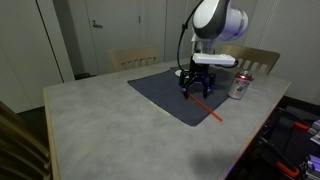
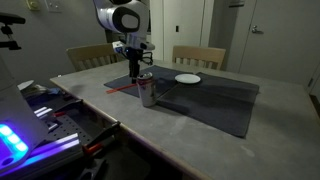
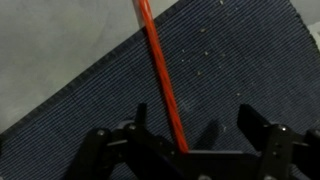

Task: Pick the straw and put it in the soda can

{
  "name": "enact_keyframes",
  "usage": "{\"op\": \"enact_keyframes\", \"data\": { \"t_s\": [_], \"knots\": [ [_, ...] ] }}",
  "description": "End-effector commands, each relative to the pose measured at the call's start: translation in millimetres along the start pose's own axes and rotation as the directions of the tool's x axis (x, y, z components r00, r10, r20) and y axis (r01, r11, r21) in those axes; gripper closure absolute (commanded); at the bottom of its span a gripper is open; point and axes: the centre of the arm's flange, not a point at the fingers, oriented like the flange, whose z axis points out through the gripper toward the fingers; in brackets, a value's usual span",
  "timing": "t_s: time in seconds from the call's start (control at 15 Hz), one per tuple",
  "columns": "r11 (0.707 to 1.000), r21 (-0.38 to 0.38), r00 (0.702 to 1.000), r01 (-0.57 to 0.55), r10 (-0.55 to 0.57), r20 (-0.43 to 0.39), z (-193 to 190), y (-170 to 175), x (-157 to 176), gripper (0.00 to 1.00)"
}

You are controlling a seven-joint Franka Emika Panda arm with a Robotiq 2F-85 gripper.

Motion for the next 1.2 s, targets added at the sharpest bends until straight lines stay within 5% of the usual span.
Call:
{"op": "enact_keyframes", "data": {
  "t_s": [0.0, 0.4, 0.67, 0.87, 1.13],
  "knots": [
    [0.995, -0.031, 0.996, 0.090, -0.089, 0.011, 10, -7, 7, 0.05],
    [0.977, -0.073, 0.980, 0.201, -0.200, 0.013, 16, -10, 4, 0.15],
    [0.970, -0.079, 0.973, 0.231, -0.231, 0.012, 18, -11, 0, 0.43],
    [0.967, -0.081, 0.970, 0.243, -0.242, 0.014, 18, -12, -1, 0.48],
    [0.965, -0.079, 0.968, 0.251, -0.250, 0.014, 19, -14, -3, 0.70]
  ]
}}
